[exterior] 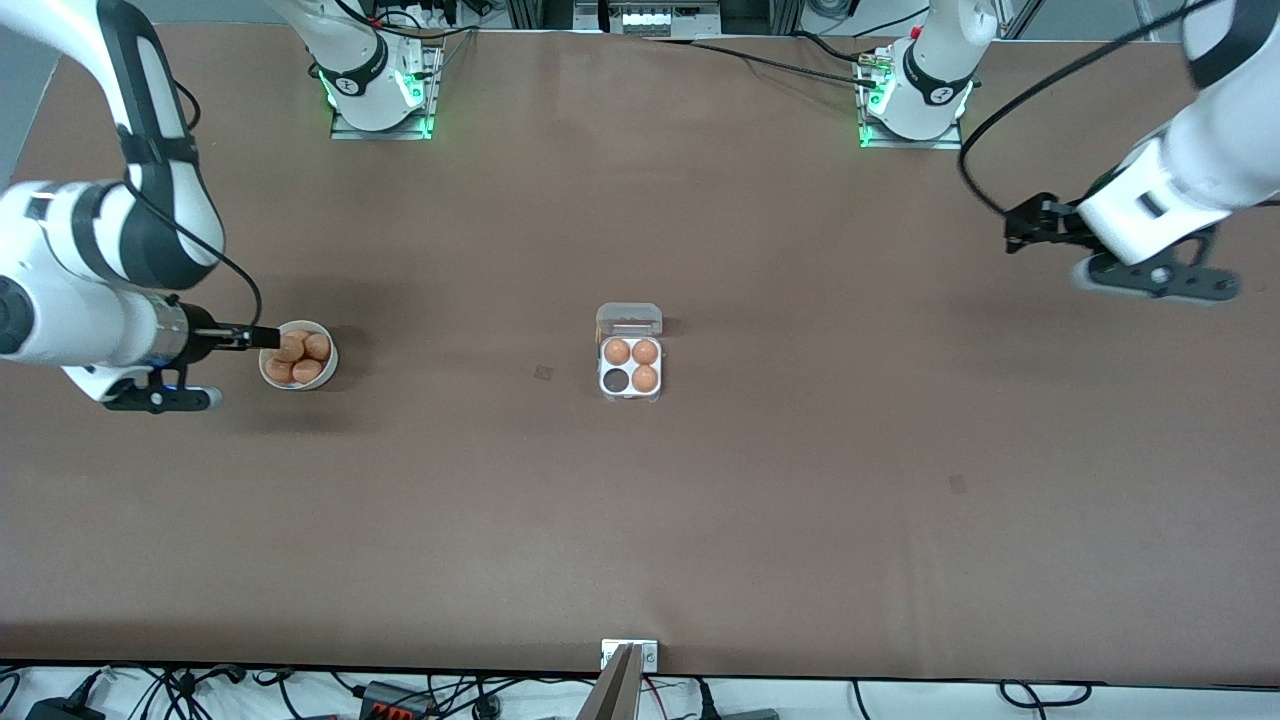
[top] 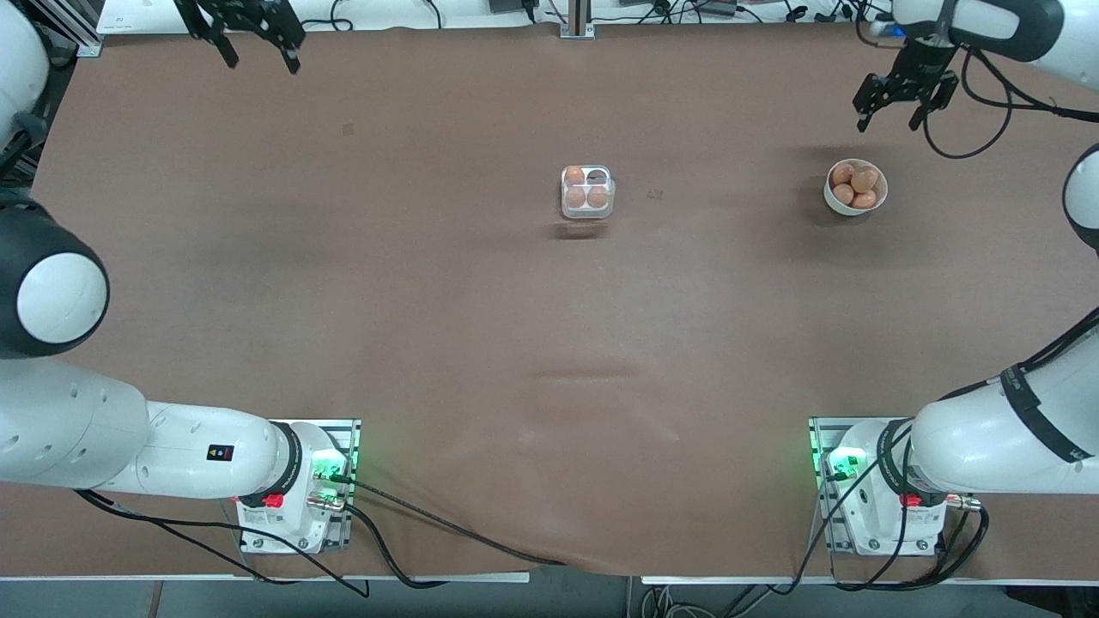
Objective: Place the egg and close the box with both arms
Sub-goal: 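Reach the right gripper over the white bowl of eggs, then grasp one brown egg from the bowl with the right gripper and lift, then carry the egg with the right gripper over the clear egg carton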
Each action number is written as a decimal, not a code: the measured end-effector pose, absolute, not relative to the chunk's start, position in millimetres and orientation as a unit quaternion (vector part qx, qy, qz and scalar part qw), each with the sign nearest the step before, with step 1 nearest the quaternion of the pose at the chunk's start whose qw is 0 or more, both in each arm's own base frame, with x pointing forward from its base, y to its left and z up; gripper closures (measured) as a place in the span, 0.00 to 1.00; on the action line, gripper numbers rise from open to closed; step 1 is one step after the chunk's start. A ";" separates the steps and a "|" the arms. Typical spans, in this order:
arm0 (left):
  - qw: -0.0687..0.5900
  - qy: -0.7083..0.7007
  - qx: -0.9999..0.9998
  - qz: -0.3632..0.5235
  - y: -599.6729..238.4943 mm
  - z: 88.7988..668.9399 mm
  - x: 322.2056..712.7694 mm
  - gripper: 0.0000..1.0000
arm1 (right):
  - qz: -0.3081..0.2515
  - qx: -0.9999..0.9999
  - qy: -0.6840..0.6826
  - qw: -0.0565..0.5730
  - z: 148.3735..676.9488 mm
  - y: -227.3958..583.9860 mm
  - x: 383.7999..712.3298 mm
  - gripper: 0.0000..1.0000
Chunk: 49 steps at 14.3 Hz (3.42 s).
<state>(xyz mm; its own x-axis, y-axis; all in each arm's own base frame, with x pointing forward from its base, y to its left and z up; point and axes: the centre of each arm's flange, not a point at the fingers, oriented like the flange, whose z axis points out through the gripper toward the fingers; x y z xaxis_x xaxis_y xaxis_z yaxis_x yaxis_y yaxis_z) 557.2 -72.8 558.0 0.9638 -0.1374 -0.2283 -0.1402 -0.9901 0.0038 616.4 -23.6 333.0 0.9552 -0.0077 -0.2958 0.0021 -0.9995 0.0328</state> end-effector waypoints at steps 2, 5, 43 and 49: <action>0.006 0.072 -0.989 0.132 -74.3 544.3 563.0 0.00 | -0.166 0.986 -0.001 0.016 307.1 -24.1 617.1 0.00; 0.006 0.078 -0.986 0.146 -74.8 533.2 567.3 0.02 | -0.191 0.982 -0.001 0.015 271.1 -24.8 615.8 0.00; -0.023 0.044 -0.995 0.083 -119.9 528.9 580.2 0.99 | -0.018 0.994 0.080 -0.065 325.9 334.1 639.8 0.55; -0.023 0.043 -0.995 0.083 -118.4 528.7 580.6 0.99 | -0.011 0.996 0.048 -0.078 292.2 419.1 599.2 0.55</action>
